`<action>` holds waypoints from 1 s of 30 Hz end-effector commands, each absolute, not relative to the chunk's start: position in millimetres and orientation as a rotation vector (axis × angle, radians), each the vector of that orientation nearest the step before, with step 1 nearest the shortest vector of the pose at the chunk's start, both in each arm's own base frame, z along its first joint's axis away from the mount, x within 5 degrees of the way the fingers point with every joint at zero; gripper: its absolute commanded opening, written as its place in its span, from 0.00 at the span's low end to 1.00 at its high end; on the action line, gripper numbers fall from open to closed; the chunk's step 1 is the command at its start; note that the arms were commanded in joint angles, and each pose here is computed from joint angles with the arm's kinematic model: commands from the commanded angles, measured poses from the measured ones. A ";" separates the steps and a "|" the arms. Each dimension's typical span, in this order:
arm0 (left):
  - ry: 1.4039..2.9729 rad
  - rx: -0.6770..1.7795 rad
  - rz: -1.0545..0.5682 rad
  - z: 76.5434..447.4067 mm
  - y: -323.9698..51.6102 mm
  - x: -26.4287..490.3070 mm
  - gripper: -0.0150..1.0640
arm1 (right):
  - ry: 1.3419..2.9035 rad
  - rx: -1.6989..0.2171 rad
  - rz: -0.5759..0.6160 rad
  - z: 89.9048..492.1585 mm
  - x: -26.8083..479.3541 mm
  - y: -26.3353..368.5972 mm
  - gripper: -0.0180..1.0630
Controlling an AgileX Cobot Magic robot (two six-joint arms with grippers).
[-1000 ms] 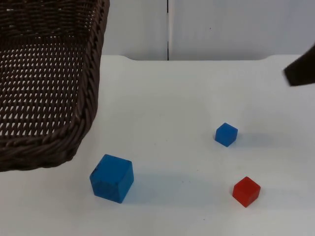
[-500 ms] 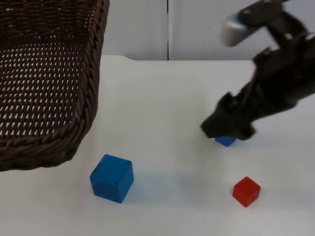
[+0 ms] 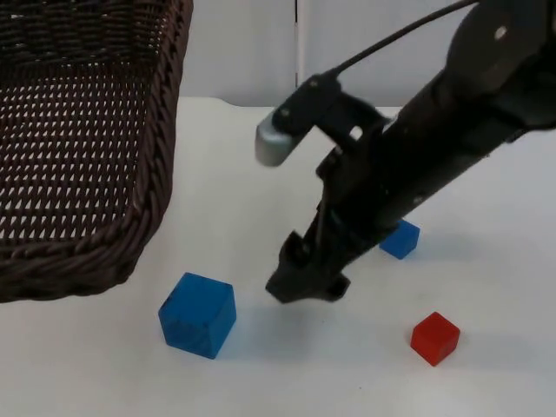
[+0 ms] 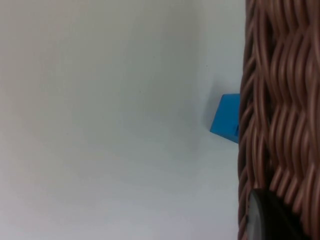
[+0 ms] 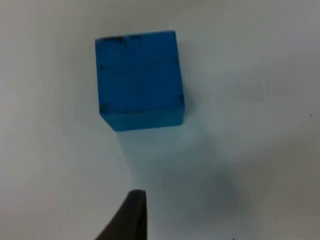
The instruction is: Pick up the basket with the left hand and place the largest block into the basket with the right hand.
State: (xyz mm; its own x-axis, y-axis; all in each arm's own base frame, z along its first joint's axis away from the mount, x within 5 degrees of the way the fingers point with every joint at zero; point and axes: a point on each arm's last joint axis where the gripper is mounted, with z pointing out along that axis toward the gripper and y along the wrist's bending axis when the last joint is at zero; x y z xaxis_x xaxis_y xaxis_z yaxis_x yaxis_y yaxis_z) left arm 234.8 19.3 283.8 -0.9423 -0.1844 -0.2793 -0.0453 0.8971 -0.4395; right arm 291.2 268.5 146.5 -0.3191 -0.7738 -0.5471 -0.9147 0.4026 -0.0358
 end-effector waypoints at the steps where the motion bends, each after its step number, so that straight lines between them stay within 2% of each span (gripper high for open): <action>1: 2.709 -0.178 -0.647 289.0 17.7 234.2 0.01 | 2.151 -1.467 0.379 142.7 290.9 273.1 0.99; 6: 2.709 -0.178 -0.647 289.0 17.7 234.2 0.01 | 2.064 -1.553 0.422 128.5 290.0 281.1 0.99; 8: 2.710 -0.177 -0.645 288.9 17.8 234.2 0.01 | 2.028 -1.544 0.481 124.3 289.9 286.1 0.99; 17: 2.707 -0.178 -0.638 288.9 18.3 234.6 0.01 | 1.968 -1.532 0.599 97.5 291.0 298.0 0.99; 22: 2.706 -0.178 -0.634 288.9 18.5 234.8 0.01 | 1.932 -1.574 0.573 88.7 287.1 308.5 0.99; 25: 2.704 -0.178 -0.629 288.8 18.8 235.0 0.01 | 1.911 -1.615 0.509 79.7 280.8 321.1 0.99; 30: 2.703 -0.178 -0.625 288.8 19.1 235.1 0.01 | 1.895 -1.623 0.519 73.3 279.2 336.1 0.99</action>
